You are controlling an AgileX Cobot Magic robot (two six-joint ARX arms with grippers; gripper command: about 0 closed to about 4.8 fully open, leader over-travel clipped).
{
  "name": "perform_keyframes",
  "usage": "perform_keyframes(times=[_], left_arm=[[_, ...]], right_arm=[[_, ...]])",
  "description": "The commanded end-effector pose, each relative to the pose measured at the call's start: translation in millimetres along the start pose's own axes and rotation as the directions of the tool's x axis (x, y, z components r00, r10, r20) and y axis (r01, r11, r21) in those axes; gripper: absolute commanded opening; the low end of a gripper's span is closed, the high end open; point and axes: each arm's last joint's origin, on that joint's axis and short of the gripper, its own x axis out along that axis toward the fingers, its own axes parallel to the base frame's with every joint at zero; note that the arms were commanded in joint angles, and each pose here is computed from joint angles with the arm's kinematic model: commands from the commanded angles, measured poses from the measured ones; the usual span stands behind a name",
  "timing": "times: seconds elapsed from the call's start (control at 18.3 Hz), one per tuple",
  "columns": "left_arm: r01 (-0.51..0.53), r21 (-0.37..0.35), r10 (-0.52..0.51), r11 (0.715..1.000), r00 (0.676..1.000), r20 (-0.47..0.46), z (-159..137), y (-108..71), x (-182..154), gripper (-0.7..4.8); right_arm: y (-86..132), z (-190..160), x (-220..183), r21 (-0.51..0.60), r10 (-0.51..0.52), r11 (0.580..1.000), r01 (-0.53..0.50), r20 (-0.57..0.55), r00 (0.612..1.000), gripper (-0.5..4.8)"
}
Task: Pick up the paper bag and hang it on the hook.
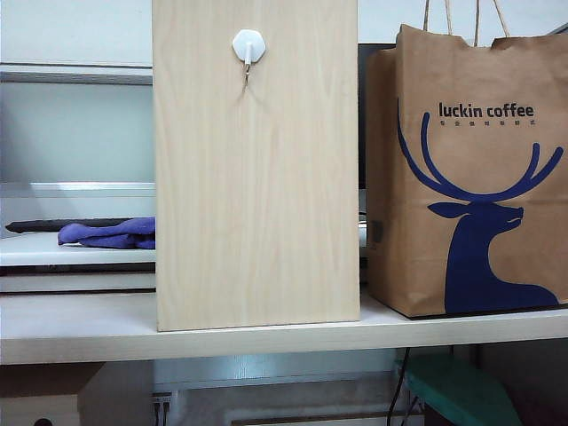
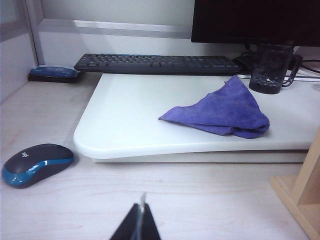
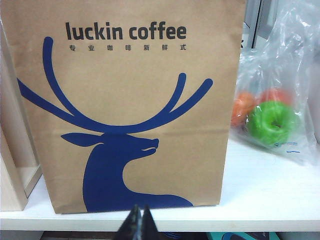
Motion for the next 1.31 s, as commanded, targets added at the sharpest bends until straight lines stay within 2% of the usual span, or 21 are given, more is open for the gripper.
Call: perform_keyframes(times=[0.05, 0.44, 0.6, 0.76, 0.98, 1.09, 1.2, 1.31], left_arm=[[0.005, 0.001, -0.005, 1.0, 1.0, 0.008, 1, -0.3, 0, -0.06], [0.017, 0.001, -0.017, 1.0, 1.0, 0.007, 1, -1.5, 0, -0.06], [0.145, 0.001, -0.145, 0.989, 0.989, -0.002, 0, -14.1, -1, -0.06], [0.285, 0.001, -0.285, 0.959, 0.959, -0.012, -1, -27.7, -4, -0.06], [0.433, -0.002, -0.433, 0.901, 0.901, -0.023, -2, -41.7, -9, -0.06], [0.507, -0.004, -0.507, 0.862, 0.861, -0.028, -2, -48.8, -13, -0.06], [0.529, -0.005, -0.529, 0.849, 0.848, -0.03, -3, -51.0, -14, -0.06], [0.529, -0.005, -0.528, 0.849, 0.848, -0.029, -3, -51.0, -14, -0.06]], right_arm=[[0, -1, 0, -0.002, 0.0, 1.0, 0.0, 0.008, 1.0, 0.0], [0, -1, 0, -0.002, 0.0, 1.0, 0.0, 0.008, 1.0, 0.0], [0, -1, 0, -0.002, 0.0, 1.0, 0.0, 0.011, 1.0, 0.0], [0, 0, 0, -0.002, 0.001, 1.0, -0.001, 0.012, 1.0, 0.0], [0, -1, 0, -0.002, 0.005, 1.0, -0.005, 0.011, 1.0, 0.0], [1, -1, 0, -0.001, 0.016, 1.0, -0.016, 0.011, 1.0, 0.0], [1, 0, 0, -0.001, 0.034, 0.999, -0.034, 0.012, 0.999, 0.0], [2, 0, 0, -0.001, 0.071, 0.998, -0.071, 0.014, 0.997, 0.0]])
